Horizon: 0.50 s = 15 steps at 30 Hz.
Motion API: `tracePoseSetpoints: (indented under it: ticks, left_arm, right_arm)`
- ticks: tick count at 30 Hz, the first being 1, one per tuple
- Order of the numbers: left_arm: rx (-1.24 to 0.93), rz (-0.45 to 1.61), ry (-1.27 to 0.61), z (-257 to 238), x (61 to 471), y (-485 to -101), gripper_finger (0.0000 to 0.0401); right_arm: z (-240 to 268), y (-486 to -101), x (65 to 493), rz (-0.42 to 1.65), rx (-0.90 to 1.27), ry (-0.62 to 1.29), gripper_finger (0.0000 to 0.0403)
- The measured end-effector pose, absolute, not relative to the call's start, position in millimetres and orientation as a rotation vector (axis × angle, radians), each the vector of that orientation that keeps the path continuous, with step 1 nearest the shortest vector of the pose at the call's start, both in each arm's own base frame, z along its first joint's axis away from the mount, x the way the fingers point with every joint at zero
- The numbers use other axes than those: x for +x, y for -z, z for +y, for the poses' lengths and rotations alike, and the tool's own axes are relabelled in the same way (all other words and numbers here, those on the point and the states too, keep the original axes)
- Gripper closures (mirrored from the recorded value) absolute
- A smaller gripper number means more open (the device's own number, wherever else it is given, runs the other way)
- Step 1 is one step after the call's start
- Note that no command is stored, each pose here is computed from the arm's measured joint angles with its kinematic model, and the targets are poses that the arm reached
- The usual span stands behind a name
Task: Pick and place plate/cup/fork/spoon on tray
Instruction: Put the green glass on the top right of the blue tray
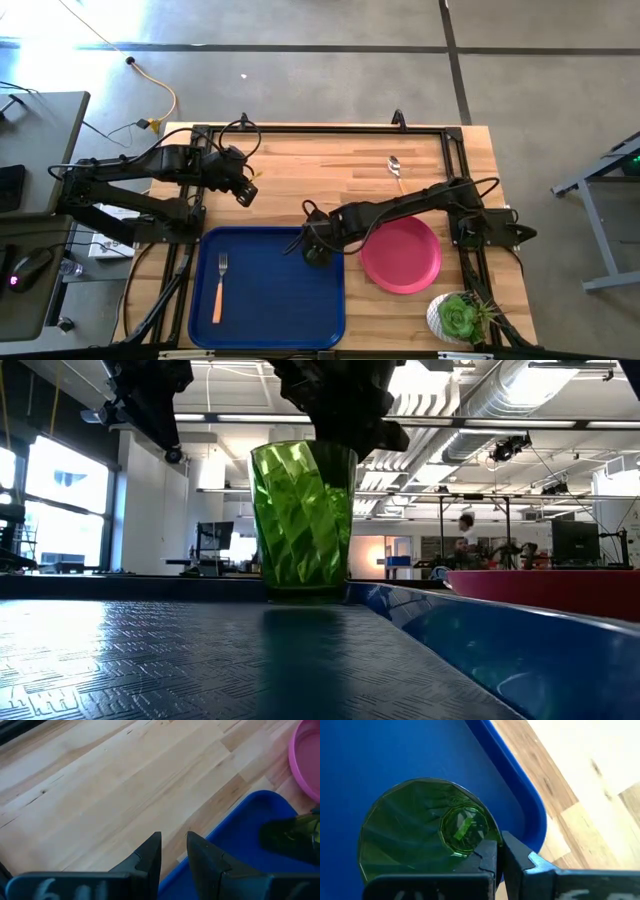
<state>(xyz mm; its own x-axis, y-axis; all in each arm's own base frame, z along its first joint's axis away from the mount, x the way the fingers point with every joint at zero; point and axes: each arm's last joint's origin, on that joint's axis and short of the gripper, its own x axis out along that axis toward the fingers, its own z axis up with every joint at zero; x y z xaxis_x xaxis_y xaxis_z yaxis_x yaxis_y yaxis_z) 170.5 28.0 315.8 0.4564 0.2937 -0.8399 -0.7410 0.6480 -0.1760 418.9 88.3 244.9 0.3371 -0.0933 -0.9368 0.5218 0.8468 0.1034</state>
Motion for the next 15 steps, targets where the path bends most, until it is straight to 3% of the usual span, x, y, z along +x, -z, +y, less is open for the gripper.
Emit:
tracePoseSetpoints:
  ticks: [15]
  left_arm:
    - [-0.568, 0.899, -0.684, 27.8, 169.1, -315.0, 0.032]
  right_arm:
    - [90.0, -235.2, 422.7, 1.187, 0.453, 0.419, 0.0403]
